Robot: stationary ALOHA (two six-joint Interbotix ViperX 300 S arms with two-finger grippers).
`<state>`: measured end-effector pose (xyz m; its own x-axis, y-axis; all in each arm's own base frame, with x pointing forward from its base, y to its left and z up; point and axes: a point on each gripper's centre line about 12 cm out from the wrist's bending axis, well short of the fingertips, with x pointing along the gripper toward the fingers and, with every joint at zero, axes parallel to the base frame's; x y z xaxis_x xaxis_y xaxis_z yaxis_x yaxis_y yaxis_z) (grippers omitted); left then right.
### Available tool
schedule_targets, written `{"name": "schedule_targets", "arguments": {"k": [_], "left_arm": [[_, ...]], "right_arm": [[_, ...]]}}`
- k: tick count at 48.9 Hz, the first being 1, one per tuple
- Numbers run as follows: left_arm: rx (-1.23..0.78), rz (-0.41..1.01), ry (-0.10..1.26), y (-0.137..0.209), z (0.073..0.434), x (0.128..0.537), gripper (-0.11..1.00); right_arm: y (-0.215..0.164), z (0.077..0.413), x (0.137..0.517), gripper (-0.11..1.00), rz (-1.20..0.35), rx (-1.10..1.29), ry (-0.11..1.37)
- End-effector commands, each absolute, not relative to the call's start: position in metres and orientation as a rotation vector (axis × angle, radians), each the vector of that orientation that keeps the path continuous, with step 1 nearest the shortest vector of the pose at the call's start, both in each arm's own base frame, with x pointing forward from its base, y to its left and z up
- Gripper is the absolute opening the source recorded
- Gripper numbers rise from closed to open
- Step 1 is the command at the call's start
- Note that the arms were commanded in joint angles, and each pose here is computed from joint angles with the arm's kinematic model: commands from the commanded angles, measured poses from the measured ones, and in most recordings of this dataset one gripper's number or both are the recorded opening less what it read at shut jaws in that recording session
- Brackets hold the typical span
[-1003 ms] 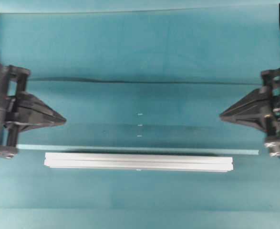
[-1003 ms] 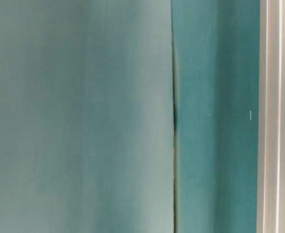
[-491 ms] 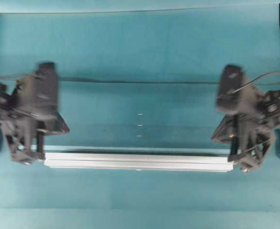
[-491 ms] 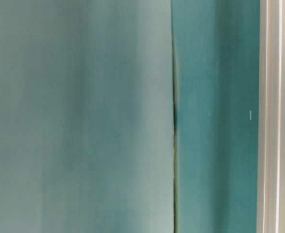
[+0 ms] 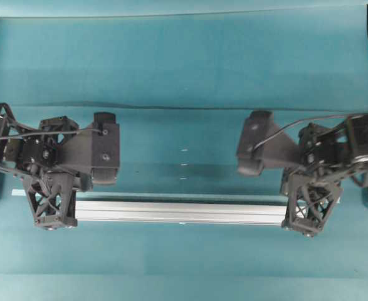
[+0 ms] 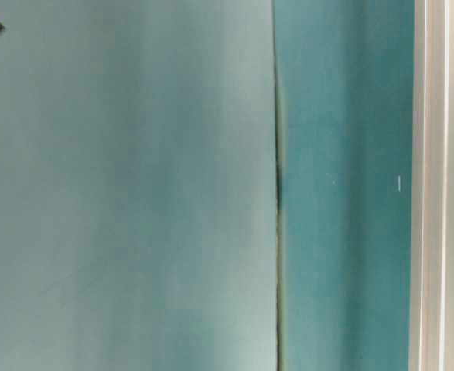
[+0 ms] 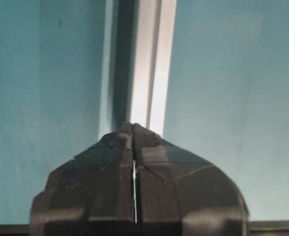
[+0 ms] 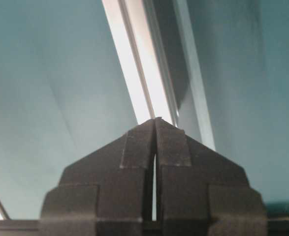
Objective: Lift the metal rail with both hands and move it towards you.
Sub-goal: 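Move both grippers down over the two ends of the silver rail, then close both grippers on the rail ends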
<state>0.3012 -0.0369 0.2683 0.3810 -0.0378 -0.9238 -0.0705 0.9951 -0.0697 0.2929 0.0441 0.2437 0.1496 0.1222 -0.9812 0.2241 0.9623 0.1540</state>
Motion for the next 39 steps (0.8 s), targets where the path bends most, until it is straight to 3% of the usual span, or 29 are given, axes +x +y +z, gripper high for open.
{"name": "schedule_targets", "arguments": {"k": [1, 16, 24, 28, 32, 36, 39], "left_arm": [[-0.105, 0.015, 1.149, -0.038, 0.278, 0.303, -0.06], [-0.097, 0.006, 1.120, -0.039, 0.278, 0.305, -0.06], [-0.104, 0.008, 1.112, -0.038, 0.278, 0.304, -0.03], [-0.102, 0.008, 1.120, -0.039, 0.276, 0.303, 0.02], [-0.102, 0.008, 1.121, -0.039, 0.276, 0.303, 0.12], [-0.102, 0.008, 1.126, -0.039, 0.274, 0.302, 0.31], [-0.100, 0.003, 1.126, -0.042, 0.273, 0.303, 0.51]], "right_arm": [[0.048, 0.243, 0.296, 0.00, -0.060, 0.278, 1.431], [0.052, 0.239, 0.302, 0.02, -0.002, 0.220, 1.347], [0.053, 0.238, 0.303, 0.13, 0.040, 0.173, 1.330], [0.053, 0.237, 0.303, 0.24, 0.045, 0.163, 1.333], [0.053, 0.234, 0.303, 0.44, 0.046, 0.160, 1.337], [0.054, 0.230, 0.301, 0.68, 0.047, 0.157, 1.351], [0.058, 0.225, 0.298, 0.83, 0.060, 0.137, 1.361]]}}
